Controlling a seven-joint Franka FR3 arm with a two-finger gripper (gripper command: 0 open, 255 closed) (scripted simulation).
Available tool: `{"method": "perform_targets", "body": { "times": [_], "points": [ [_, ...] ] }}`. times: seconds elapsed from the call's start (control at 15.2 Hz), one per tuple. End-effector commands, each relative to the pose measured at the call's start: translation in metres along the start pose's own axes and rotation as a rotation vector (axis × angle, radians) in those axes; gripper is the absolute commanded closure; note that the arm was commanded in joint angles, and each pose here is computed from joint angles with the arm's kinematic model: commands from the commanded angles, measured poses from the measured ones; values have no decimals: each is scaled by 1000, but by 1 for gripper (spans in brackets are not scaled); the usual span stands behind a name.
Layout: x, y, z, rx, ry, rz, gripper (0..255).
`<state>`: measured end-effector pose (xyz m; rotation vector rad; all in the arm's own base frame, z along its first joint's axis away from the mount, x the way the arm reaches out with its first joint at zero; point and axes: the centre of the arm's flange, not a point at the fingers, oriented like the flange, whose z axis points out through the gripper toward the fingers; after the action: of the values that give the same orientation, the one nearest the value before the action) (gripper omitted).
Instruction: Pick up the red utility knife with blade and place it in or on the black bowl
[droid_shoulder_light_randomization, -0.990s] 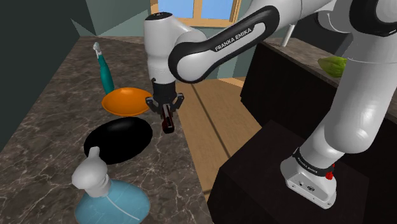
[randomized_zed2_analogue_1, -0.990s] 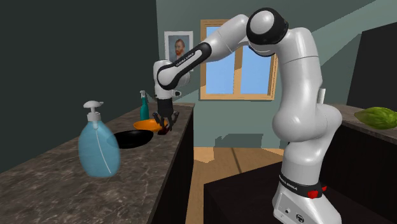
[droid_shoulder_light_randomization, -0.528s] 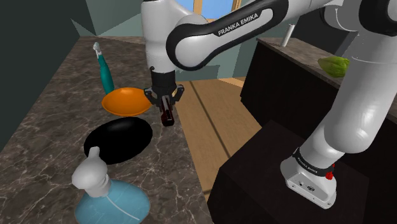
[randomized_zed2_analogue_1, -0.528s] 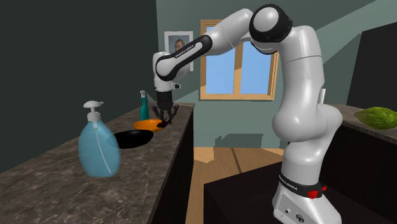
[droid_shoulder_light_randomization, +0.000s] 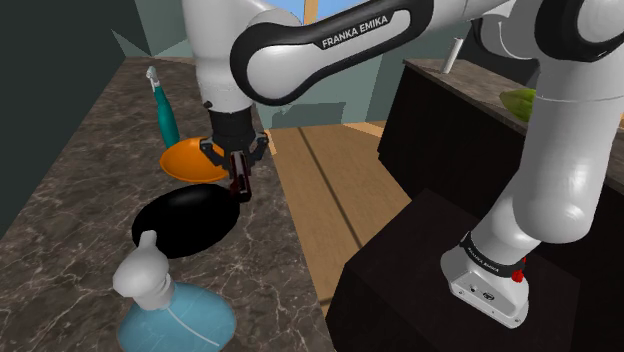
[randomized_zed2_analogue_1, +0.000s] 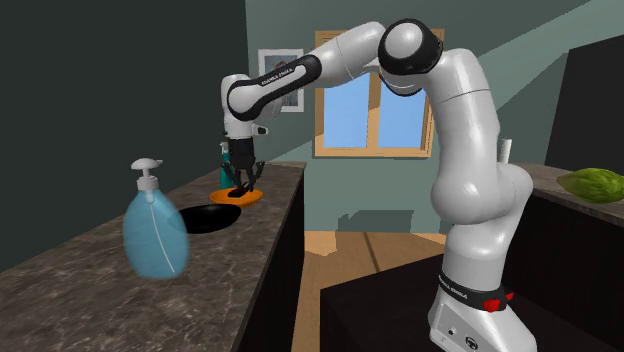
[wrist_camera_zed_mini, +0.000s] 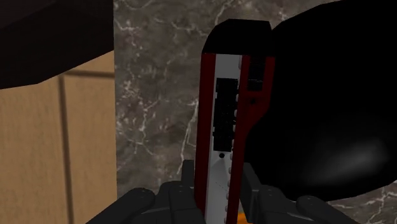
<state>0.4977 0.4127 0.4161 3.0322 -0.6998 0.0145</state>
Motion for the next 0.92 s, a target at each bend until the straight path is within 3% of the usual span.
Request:
{"method": "perform_targets", "body": {
  "times": [0.0,0.46,0.86],
  "points": [
    [-9,-24,0,-1,1,2,255],
    [-41,-114,-3,-1,1,2,255],
    [-42,-114,28,-1,1,2,255]
  ]
}}
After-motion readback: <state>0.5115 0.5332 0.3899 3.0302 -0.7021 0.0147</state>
